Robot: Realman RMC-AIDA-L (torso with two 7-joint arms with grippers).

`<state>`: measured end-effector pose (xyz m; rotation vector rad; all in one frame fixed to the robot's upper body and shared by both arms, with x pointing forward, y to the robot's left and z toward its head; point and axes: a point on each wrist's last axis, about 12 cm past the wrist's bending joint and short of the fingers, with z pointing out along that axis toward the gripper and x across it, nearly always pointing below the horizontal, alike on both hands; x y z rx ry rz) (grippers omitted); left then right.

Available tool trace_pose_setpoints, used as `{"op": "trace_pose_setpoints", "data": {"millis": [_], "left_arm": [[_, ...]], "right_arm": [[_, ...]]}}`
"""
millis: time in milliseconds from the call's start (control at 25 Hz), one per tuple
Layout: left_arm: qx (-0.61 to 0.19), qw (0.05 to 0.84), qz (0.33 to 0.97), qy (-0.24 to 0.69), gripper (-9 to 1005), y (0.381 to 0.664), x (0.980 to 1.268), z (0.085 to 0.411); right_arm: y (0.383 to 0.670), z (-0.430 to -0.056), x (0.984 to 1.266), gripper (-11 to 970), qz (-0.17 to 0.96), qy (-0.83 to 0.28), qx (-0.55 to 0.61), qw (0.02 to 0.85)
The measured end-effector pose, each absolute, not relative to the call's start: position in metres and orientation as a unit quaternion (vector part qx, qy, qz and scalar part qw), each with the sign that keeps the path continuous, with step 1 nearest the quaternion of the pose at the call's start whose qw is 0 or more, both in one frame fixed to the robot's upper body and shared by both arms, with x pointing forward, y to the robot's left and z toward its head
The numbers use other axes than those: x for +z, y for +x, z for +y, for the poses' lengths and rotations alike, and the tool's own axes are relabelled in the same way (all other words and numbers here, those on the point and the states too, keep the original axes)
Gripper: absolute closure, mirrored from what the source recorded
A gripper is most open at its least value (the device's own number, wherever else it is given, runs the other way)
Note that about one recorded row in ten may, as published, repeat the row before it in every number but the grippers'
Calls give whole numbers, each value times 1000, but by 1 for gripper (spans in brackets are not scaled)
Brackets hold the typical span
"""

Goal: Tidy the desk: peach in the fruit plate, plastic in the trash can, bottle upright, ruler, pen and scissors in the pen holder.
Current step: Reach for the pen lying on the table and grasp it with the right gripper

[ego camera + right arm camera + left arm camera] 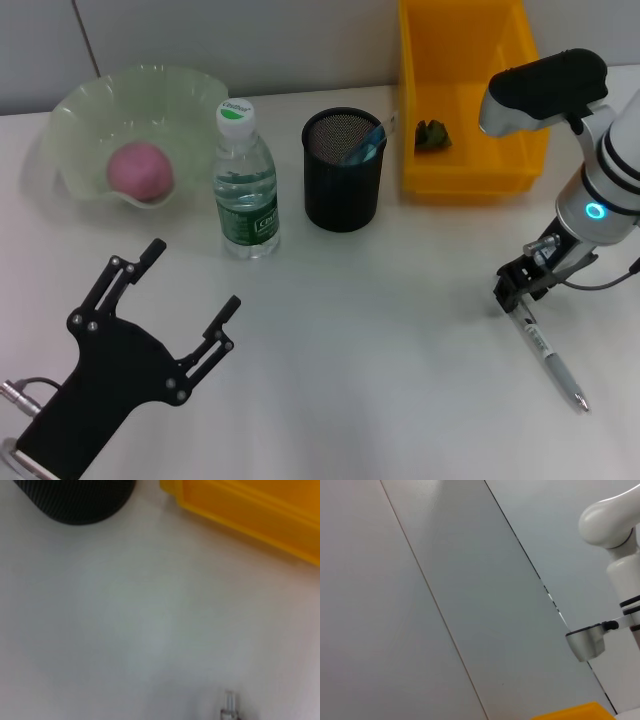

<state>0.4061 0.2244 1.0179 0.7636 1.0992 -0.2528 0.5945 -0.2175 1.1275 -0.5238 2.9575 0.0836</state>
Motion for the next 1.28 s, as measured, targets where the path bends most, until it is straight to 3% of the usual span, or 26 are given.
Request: {"op": "trace_pose_setpoints", "data": {"millis": [480, 680, 920, 1120, 1280], "left_arm": [[-118, 777, 507, 353, 213, 406, 1018, 224], [-118, 777, 507, 353, 213, 406, 1018, 224], [-118, 778, 506, 353, 213, 406, 1018, 224], [-118, 782, 502, 350, 213, 404, 1020, 226], [-118, 783, 501, 350, 213, 404, 1020, 226]], "right_arm": [[594, -215, 1123, 584, 981, -185, 17, 59], [594, -210, 1130, 713, 977, -200, 11, 75], [593, -212, 1147, 793, 974, -199, 18, 107], [591, -214, 1155, 950, 974, -189, 36, 116], [589, -215, 1153, 938, 976, -187, 39, 105]]}}
